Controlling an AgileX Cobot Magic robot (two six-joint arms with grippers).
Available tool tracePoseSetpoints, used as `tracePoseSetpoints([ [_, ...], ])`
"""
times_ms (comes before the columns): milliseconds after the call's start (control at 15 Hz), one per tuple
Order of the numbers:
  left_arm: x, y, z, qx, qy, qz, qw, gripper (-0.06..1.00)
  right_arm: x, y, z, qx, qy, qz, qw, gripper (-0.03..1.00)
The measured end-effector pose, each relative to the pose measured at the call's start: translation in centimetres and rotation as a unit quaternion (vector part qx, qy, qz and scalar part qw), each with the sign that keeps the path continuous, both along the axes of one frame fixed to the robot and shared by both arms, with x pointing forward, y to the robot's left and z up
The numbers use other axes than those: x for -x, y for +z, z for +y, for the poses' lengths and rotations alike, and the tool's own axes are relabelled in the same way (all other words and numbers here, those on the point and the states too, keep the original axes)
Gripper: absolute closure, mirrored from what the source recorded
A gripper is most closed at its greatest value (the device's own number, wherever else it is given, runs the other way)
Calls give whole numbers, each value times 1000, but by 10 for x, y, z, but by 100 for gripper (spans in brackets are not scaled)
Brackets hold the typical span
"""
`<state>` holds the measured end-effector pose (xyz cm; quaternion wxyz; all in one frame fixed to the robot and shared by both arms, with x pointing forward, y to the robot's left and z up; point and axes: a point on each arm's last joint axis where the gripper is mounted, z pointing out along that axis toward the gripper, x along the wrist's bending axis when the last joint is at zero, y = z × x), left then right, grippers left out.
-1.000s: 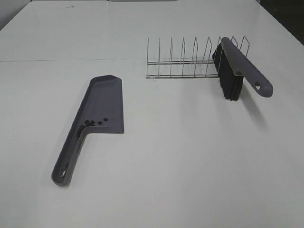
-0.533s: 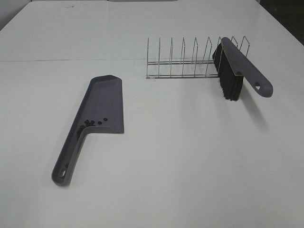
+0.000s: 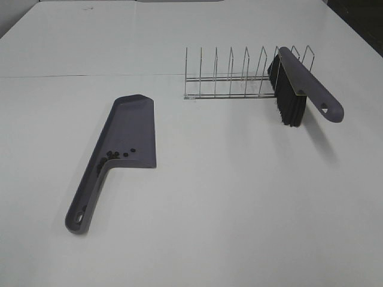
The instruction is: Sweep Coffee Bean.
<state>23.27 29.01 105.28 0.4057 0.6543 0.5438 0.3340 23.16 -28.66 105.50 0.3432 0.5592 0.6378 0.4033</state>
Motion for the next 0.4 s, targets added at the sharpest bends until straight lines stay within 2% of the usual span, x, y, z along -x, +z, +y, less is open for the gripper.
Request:
tracePoseSetpoints([
  [400,0,0,0,0,0,0,1000,23,0,0,0,0,0,0,1000,33],
])
